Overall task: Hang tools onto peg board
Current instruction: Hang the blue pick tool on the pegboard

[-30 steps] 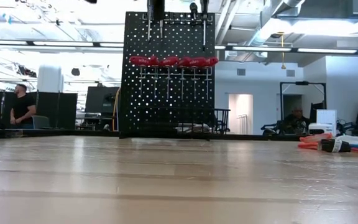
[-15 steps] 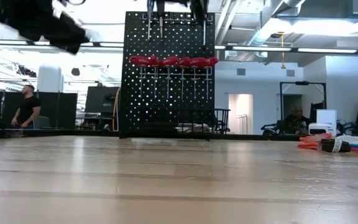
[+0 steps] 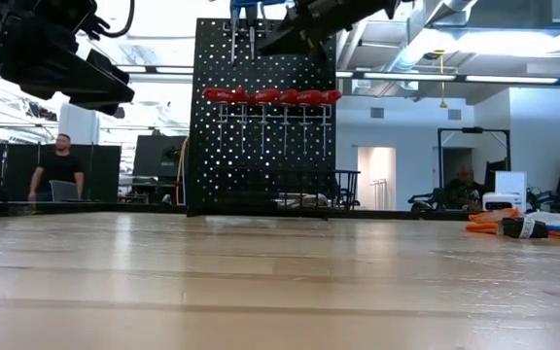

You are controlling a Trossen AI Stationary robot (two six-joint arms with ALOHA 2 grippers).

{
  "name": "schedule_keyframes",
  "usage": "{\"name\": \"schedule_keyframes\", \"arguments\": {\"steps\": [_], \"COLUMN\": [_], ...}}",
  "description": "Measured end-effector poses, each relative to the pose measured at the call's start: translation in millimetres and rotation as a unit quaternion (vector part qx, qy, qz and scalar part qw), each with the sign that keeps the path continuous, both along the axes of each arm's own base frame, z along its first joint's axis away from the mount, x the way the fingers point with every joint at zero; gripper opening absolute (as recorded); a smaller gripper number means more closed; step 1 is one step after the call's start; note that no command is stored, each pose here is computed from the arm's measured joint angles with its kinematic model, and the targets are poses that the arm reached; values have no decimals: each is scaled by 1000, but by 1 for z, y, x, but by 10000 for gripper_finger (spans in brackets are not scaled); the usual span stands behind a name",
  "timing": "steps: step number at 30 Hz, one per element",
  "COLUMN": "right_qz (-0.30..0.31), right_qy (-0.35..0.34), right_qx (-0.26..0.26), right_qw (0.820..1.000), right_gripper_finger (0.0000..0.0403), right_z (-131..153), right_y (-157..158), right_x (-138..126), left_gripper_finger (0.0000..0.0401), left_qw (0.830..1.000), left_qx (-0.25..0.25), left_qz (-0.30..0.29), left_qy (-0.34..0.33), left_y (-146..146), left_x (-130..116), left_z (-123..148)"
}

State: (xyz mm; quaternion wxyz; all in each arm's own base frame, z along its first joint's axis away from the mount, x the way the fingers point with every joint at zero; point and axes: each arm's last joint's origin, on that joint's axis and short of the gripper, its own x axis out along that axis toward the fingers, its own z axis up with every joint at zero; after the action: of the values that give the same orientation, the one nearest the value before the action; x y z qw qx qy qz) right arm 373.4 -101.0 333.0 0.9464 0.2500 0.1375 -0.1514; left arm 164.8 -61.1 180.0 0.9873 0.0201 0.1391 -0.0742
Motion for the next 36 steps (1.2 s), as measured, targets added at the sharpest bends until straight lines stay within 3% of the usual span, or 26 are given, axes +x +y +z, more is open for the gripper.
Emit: {"name": "schedule_keyframes", "arguments": {"steps": [7,14,20,36], "right_qz": [-7,-50,-55,-66], "right_qy": [1,-9,-32,-66], "right_qx": [8,-12,9,29], "right_qw": [1000,999,998,995], "right_gripper_finger": [9,8,8,7], "right_z": [0,12,-8,-24], "right_y": [-2,7,9,-14], "right_x": [-2,-20,-24,-20], "left_gripper_finger": [111,111,111,111], "left_qw": [1000,1000,1000,1000], "left_qx": [-5,-9,-9,-12], "left_qz": [0,1,2,1], "left_qy": [4,12,13,-10], "left_y": [0,0,0,0], "left_x": [0,-1,-1,1], "left_z": [-1,-2,-2,2]}}
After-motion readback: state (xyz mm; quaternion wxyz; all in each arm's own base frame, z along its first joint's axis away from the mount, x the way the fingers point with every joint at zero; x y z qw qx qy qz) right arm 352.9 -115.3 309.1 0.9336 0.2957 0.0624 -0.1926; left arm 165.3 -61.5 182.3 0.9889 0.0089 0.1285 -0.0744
